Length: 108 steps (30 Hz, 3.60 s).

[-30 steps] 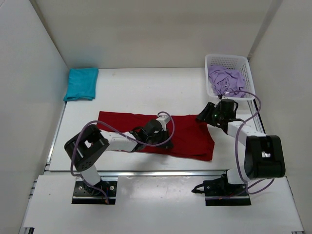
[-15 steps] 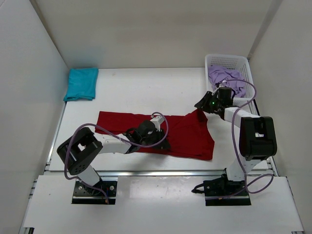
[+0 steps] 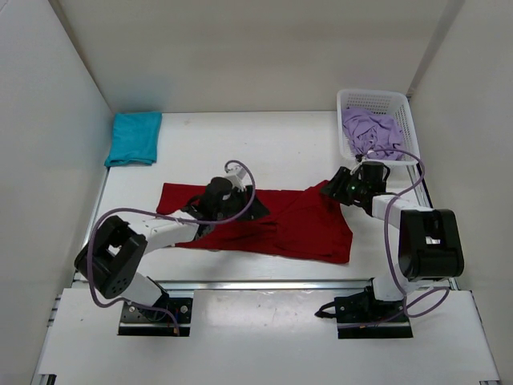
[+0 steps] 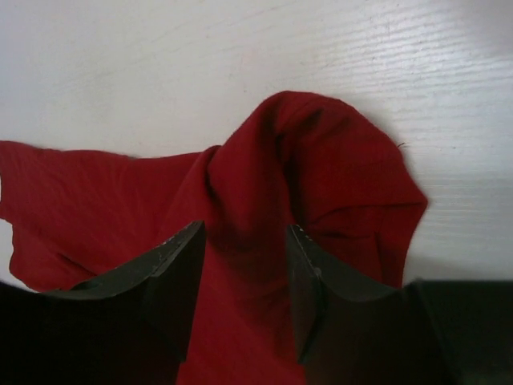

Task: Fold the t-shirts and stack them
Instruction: Fold the other side of the tshirt into a rectangle, then rotate the tshirt 90 degrees

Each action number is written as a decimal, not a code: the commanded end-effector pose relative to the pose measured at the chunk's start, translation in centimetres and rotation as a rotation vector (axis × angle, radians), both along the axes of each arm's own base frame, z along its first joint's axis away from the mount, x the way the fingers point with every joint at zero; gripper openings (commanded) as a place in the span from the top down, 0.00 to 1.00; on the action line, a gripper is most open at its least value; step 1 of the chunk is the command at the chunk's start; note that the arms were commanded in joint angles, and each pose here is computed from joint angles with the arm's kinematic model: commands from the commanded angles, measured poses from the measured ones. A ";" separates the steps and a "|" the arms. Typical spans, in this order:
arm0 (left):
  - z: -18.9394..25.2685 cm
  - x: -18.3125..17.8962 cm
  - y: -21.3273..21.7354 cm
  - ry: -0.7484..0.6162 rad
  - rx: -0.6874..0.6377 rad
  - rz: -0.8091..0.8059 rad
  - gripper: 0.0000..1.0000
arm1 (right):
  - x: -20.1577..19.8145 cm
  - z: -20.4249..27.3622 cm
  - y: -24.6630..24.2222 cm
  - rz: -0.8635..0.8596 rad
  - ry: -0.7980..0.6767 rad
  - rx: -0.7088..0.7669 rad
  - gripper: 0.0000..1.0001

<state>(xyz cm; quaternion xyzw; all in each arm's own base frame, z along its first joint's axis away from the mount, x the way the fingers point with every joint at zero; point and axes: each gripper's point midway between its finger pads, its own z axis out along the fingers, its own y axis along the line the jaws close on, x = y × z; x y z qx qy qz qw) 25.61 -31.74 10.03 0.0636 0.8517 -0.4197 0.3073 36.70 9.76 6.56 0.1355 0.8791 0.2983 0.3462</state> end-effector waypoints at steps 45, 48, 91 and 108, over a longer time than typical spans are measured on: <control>-2.8 5.0 11.5 0.041 -0.049 0.383 0.53 | -8.5 -4.6 -2.4 -0.131 0.066 -0.090 0.91; -4.3 4.9 13.3 0.085 -0.048 0.430 0.54 | -8.5 -4.2 -2.9 -0.166 0.057 -0.080 0.96; 1.6 0.8 17.2 -0.074 0.004 0.425 0.49 | 3.8 15.0 20.2 0.445 -0.358 -0.026 0.47; 1.9 0.9 17.2 -0.092 0.050 0.400 0.48 | -4.0 -2.8 27.1 0.458 0.007 0.062 0.42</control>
